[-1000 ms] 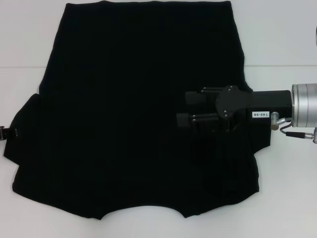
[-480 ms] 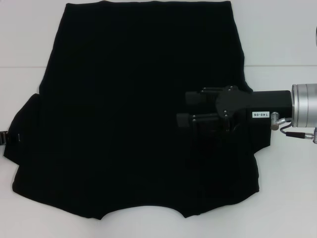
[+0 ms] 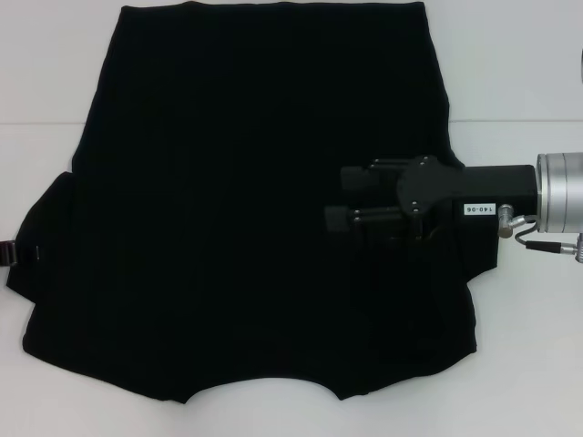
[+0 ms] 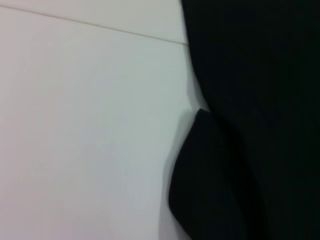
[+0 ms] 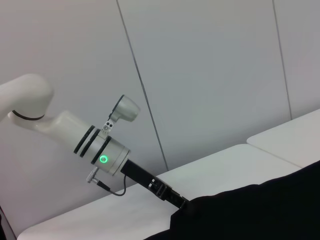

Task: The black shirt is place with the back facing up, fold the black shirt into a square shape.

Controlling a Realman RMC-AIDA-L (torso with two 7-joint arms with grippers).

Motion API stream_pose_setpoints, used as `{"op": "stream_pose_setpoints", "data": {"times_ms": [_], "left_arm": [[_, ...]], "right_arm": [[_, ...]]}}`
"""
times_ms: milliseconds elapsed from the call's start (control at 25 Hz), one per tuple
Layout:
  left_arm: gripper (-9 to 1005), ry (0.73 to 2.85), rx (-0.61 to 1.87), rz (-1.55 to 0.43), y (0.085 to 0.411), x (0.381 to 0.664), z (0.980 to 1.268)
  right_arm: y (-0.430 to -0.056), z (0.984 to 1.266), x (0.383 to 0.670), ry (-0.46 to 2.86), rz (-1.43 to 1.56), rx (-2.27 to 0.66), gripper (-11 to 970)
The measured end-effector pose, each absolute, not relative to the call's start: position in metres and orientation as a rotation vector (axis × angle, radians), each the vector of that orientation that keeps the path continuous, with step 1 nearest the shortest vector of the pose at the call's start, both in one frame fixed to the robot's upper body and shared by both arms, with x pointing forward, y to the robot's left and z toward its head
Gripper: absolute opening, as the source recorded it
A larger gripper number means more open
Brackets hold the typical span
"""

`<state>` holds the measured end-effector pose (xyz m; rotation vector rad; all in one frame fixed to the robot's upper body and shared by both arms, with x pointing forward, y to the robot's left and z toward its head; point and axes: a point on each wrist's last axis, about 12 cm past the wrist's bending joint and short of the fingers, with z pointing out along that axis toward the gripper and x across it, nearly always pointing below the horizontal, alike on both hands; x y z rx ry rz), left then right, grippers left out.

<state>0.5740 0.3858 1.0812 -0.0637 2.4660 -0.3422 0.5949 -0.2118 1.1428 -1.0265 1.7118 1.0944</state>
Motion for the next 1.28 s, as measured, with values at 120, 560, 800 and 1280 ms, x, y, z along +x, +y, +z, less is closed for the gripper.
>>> {"op": "stream_pose_setpoints", "data": {"times_ms": [120,560,800,1280], "left_arm": [[490,2.485,-0.032,-0.331,0.382,0.575,1.081],[138,2.491,-0.013,-0.318,0.381,0.577,1.082],[27,2.484,-0.024,-0.319,0.382,0.577,1.082],[19,2.448,-0.132,-0.289,0.403,0.565,1.085]], "right_arm": [[-0.212,1.143,0.595,1.71,1.093,-1.024,757],[-0.213,1.143,0.595,1.71,1.091,-1.019,750],[-0.214,1.143,0.595,1.707,1.093,-1.006,747],[-0.216,1.142,0.594,1.703,1.096,-0.981,739]]}}
